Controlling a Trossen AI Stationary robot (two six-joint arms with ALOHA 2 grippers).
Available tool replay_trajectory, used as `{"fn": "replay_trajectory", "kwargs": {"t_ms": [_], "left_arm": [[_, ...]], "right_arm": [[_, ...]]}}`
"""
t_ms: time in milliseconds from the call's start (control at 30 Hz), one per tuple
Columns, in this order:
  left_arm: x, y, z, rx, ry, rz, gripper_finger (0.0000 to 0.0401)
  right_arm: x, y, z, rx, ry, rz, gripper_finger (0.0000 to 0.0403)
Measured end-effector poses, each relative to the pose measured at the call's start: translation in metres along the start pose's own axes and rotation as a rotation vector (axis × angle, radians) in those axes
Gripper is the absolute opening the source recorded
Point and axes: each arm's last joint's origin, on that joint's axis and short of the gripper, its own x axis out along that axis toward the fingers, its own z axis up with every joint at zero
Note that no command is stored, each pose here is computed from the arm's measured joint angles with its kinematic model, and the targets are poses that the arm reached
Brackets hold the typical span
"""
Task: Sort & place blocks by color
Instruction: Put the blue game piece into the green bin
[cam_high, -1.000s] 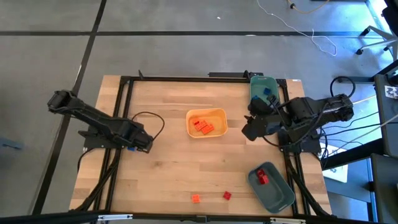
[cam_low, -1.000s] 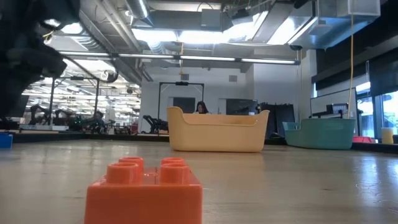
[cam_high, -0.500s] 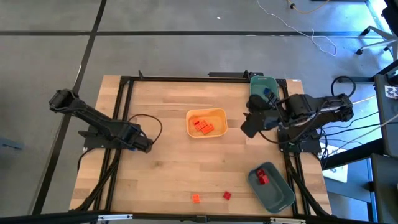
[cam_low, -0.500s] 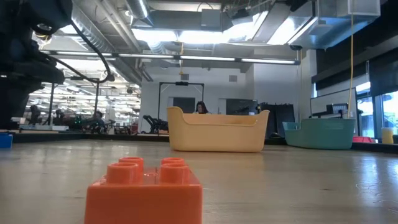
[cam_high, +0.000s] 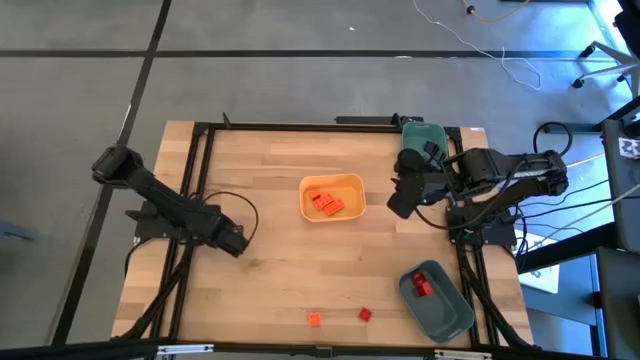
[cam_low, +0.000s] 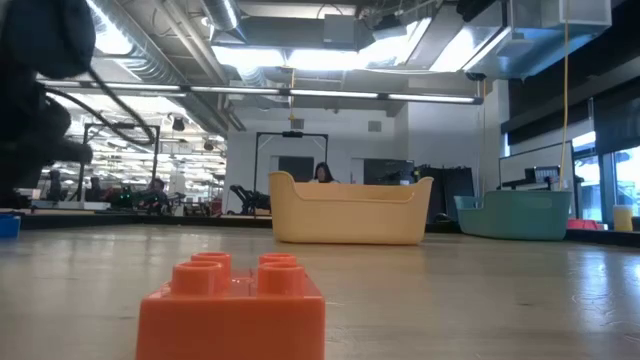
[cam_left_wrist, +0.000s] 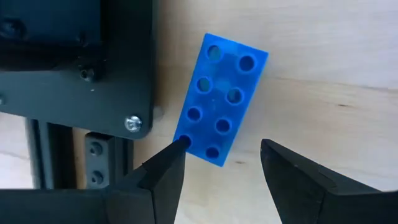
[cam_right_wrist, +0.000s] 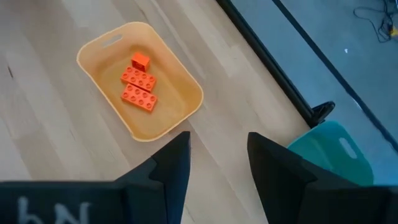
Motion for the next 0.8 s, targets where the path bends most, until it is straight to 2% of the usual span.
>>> {"fn": "replay_trajectory", "kwargs": {"t_ms": [233,367,533,633,800], "left_arm": [[0.009,-0.013,-0.009,0.051,0.026,-0.016,0.0202],[-0.005,-0.024,-0.016,0.055,0.068,-0.101,0.0202],[-0.020,-0.033,-0.020,0.074,0.056,-0.196,0.0202],[-0.024,-0.035,-0.021,0.118,0.047,-0.211,0.0202],[-0.034,-0.035,-0.020,0.123,0.005,-0.198,0.0201]], "right_arm": [[0.000,0.000,0.000,-0.055,0.000,0.000,0.0161],[0.000,0.000,0.000,-0.078,0.000,0.000,0.0161],[0.000,0.000,0.000,-0.085,0.000,0.000,0.0161],[0.000,0.000,0.000,-0.102,0.000,0.001,0.0161],[0.000,0.000,0.000,-0.104,0.001,0.001,0.0161]]}}
